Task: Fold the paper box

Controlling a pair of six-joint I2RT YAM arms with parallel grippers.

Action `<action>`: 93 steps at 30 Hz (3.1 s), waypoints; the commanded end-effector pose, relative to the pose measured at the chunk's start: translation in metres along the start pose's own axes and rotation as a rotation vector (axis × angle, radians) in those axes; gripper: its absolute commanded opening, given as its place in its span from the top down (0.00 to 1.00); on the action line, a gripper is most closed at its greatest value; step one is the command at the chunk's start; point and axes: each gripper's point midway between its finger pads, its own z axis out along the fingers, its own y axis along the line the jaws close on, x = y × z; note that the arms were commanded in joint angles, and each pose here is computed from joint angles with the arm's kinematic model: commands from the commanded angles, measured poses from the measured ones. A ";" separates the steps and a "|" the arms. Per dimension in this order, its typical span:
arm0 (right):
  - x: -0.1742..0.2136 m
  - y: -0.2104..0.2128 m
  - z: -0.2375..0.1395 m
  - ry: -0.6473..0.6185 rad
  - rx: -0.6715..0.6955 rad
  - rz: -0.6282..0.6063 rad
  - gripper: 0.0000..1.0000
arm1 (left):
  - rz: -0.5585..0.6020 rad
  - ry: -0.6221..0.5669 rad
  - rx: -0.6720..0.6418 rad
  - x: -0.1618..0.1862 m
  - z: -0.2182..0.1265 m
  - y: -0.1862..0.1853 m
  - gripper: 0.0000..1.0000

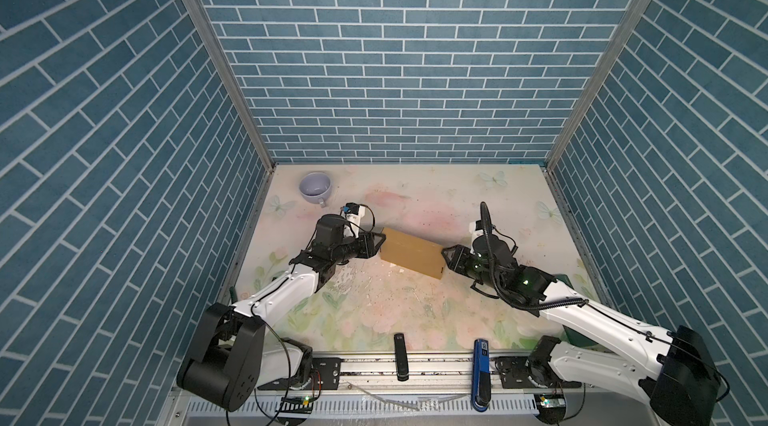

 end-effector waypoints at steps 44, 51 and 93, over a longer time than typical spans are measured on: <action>0.049 -0.047 0.019 0.168 0.080 -0.094 0.84 | -0.085 0.184 -0.169 0.069 -0.028 0.026 0.52; 0.044 -0.041 0.018 0.167 0.076 -0.122 0.82 | -0.053 0.100 -0.186 0.041 -0.054 0.010 0.46; 0.026 -0.003 0.032 0.164 -0.019 -0.116 0.69 | 0.049 0.096 -0.081 -0.008 -0.006 -0.007 0.50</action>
